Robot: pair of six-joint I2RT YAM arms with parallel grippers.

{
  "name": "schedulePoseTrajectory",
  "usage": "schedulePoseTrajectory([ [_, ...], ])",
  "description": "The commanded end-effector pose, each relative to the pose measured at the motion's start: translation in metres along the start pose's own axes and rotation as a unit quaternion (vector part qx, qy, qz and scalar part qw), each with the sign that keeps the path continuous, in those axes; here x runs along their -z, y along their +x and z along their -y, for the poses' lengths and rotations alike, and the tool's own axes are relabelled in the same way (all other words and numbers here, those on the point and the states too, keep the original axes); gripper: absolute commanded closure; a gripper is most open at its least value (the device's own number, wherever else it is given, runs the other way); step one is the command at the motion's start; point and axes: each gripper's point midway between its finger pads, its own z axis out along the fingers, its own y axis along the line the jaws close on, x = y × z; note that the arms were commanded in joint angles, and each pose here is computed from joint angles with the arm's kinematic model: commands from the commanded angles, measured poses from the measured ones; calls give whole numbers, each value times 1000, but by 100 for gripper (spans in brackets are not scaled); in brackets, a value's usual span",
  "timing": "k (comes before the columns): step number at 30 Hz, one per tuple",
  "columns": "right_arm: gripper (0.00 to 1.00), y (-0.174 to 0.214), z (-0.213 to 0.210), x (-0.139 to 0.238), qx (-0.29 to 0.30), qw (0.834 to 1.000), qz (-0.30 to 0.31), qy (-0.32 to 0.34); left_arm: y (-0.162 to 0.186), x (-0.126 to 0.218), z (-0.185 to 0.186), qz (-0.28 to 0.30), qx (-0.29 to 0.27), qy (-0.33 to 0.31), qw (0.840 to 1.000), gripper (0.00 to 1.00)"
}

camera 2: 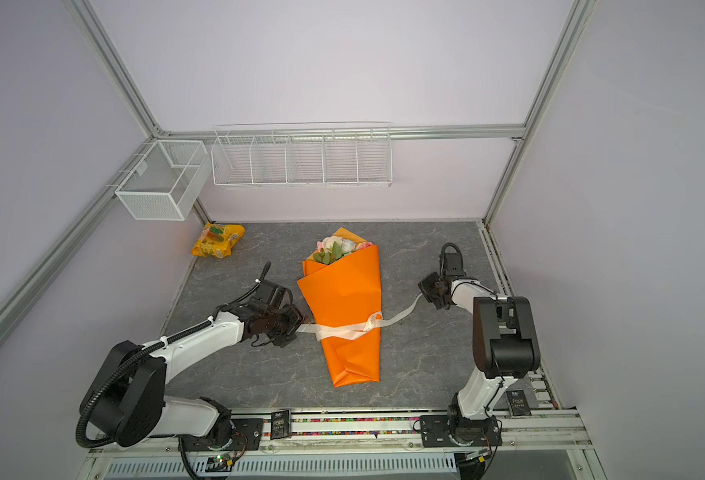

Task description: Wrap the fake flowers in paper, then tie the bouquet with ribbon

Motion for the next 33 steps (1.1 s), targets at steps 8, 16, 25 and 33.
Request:
schedulePoseTrajectory([
  [8, 93, 0, 0, 13, 17, 1000, 9, 10, 6, -33, 1, -30, 150, 34, 988, 35],
  [16, 93, 1, 2, 16, 22, 1000, 11, 15, 4, -27, -16, -5, 209, 33, 977, 48],
  [25, 93, 0, 1, 18, 25, 999, 13, 15, 6, -49, 0, -41, 227, 60, 971, 44],
  [33, 93, -2, 3, 24, 32, 999, 21, 22, 3, -46, -9, -22, 232, 39, 972, 66],
])
